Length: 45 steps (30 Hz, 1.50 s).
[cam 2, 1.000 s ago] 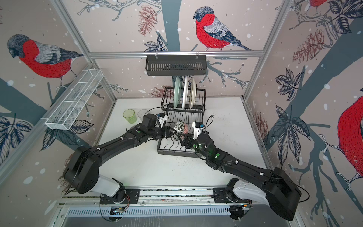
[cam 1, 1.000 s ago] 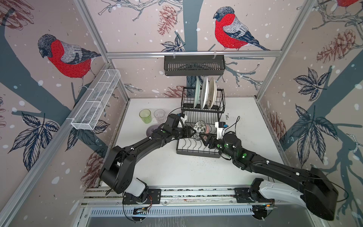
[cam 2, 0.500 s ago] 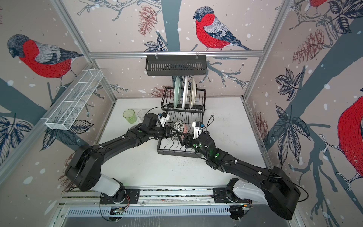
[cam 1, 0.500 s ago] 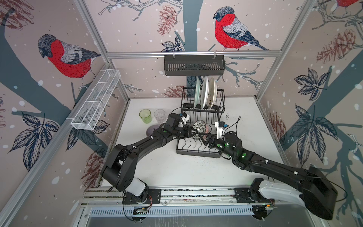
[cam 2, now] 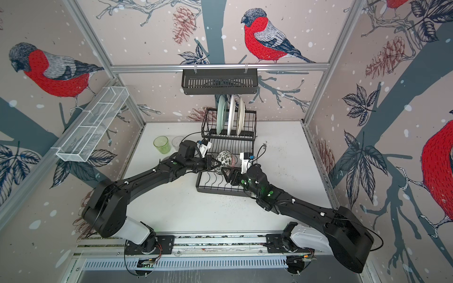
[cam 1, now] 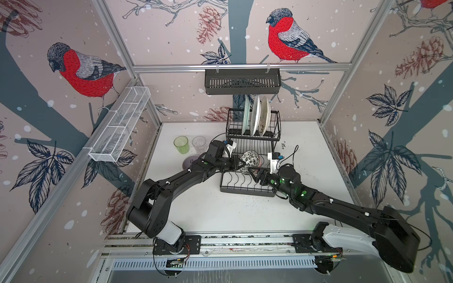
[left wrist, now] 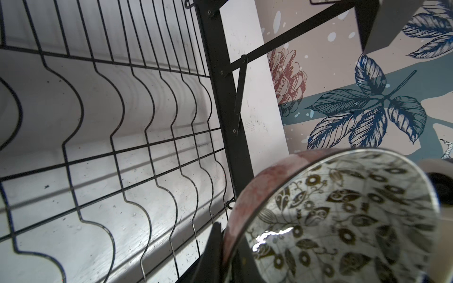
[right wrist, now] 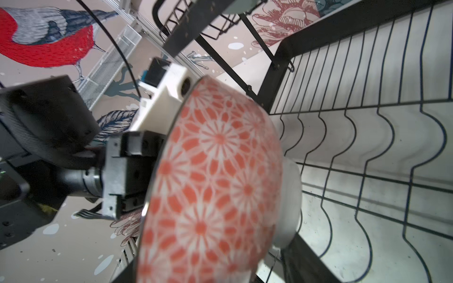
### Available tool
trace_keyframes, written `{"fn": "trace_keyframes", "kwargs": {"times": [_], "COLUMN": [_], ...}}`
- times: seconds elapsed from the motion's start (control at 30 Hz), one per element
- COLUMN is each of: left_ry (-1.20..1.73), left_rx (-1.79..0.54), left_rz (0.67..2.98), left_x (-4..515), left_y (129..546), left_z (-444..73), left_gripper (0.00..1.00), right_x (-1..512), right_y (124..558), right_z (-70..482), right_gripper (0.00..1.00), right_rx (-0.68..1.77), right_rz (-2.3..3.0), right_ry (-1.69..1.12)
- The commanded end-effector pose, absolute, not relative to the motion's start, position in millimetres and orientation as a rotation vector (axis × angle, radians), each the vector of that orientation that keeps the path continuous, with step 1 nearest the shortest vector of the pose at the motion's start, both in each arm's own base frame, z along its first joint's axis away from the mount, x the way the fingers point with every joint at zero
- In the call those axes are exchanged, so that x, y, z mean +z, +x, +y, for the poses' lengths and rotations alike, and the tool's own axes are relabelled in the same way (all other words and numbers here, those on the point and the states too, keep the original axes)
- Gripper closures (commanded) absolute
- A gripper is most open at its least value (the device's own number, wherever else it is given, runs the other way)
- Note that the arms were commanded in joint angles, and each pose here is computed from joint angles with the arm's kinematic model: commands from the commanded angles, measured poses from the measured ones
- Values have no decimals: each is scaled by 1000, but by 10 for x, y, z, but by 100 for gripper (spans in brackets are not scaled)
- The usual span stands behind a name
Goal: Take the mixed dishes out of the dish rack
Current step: 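Close the left gripper on the rim of the red floral bowl, then open the right gripper and draw it back while the left gripper carries the bowl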
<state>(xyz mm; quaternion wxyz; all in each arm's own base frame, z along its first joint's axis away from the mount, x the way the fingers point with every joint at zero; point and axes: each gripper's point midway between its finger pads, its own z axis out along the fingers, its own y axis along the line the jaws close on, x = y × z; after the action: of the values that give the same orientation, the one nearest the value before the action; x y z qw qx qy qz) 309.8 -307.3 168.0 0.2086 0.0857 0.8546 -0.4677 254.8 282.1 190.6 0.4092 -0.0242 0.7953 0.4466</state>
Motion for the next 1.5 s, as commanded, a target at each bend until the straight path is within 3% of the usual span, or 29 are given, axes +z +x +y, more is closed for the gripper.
{"fn": "trace_keyframes", "kwargs": {"times": [0.0, 0.3, 0.53, 0.77, 1.47], "left_ry": [275, 262, 255, 255, 229], "left_rx": [-1337, -1328, -1313, -1308, -1225], "left_rz": [2376, 2392, 2397, 2399, 2395], "left_x": [1696, 1638, 1635, 1634, 1656], "left_y": [3050, 3059, 3067, 3060, 3054], "left_z": [-3117, -3112, -3098, -3089, -2948], "left_gripper": [94, 100, 100, 100, 100], "right_x": [2114, 2101, 2076, 2065, 2113], "right_y": [2601, 2618, 2633, 2645, 2600], "right_z": [2850, 2855, 2847, 2830, 2698], "right_gripper": [32, 28, 10, 2, 0], "right_rx": [1146, 1132, 1116, 1107, 1085], "right_rz": [1911, 1916, 1925, 1929, 1908], "right_ry": [-67, -75, -66, -53, -22]}}
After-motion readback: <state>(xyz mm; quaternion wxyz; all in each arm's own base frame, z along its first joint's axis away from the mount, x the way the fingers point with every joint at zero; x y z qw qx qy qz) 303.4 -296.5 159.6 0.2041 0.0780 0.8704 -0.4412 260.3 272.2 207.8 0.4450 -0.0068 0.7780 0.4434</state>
